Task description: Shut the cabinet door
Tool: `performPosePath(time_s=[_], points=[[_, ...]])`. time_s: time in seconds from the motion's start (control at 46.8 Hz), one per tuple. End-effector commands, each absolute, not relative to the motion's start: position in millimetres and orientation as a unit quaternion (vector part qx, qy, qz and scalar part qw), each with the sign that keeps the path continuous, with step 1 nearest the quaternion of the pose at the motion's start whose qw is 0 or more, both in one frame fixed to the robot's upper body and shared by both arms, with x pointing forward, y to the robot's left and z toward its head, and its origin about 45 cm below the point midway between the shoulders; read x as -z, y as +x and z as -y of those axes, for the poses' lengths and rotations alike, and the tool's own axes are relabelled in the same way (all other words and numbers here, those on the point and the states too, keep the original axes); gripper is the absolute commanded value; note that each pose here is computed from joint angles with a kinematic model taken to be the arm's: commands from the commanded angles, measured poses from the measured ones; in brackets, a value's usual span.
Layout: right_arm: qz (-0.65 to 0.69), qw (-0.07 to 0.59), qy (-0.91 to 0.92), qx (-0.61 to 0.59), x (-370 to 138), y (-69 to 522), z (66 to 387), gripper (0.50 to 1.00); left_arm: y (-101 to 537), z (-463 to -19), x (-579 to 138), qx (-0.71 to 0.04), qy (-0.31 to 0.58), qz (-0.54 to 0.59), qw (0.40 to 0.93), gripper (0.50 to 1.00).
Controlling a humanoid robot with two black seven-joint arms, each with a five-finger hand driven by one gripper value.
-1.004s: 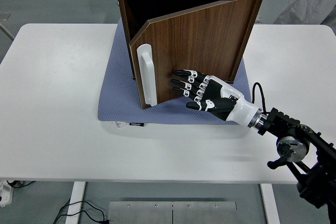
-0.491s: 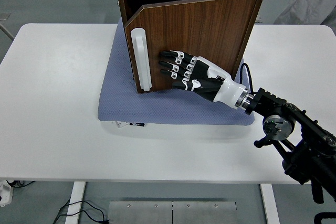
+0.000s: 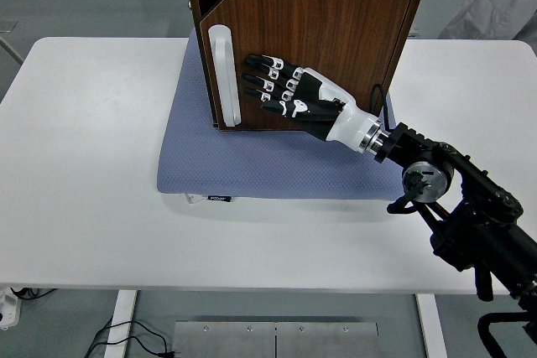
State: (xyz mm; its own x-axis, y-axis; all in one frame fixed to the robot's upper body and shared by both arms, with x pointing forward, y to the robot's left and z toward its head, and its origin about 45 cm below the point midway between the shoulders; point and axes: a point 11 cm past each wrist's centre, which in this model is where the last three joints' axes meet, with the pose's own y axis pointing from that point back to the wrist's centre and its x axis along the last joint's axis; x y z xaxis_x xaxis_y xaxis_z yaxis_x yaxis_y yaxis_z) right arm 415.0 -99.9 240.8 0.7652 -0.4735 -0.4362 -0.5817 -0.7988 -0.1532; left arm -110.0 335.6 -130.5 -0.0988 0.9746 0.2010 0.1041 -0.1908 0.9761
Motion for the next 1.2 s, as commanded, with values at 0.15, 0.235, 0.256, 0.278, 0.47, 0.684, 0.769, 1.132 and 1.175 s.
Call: performPosePath(time_s=[0.15,0.235,0.256,0.278,0.47,0.684,0.769,1.132,1.175], points=[[-0.298,0.171,-0.918,-0.2,-252.8,426.9,108.9,1.0,-110.0,-335.6,130.5,-0.549,0.542,-0.498,0.396,1.0],[-0.311,0.177,-0.912,-0.203,-252.3,432.0,116.9,1.0,-110.0,-335.4,130.5,-0.549,0.542,-0.498,0.396,1.0],[-0.314,0.177,-0.91,-0.204,-251.1,432.8,118.5,1.0,-110.0,-335.6,130.5,-0.549,0.542,-0.498,0.396,1.0],[-0.316,0.176,-0.909,-0.206,-249.7,433.5,119.9,1.0,-110.0,-335.6,130.5,-0.549,0.542,-0.498,0.396,1.0],[-0.319,0.177,-0.908,-0.207,-248.2,433.8,121.3,1.0,-110.0,-335.4,130.5,-0.549,0.542,-0.498,0.396,1.0],[-0.306,0.182,-0.912,-0.205,-250.7,426.1,115.3,1.0,-110.0,-335.6,130.5,-0.549,0.542,-0.498,0.396,1.0],[-0.305,0.182,-0.913,-0.203,-249.1,421.6,119.3,1.0,-110.0,-335.4,130.5,-0.549,0.542,-0.498,0.396,1.0],[-0.333,0.157,-0.914,-0.172,-244.6,403.5,181.6,1.0,-110.0,-335.6,130.5,-0.549,0.542,-0.498,0.396,1.0],[-0.338,0.155,-0.913,-0.169,-243.9,400.1,190.7,1.0,-110.0,-335.6,130.5,-0.549,0.542,-0.498,0.396,1.0]])
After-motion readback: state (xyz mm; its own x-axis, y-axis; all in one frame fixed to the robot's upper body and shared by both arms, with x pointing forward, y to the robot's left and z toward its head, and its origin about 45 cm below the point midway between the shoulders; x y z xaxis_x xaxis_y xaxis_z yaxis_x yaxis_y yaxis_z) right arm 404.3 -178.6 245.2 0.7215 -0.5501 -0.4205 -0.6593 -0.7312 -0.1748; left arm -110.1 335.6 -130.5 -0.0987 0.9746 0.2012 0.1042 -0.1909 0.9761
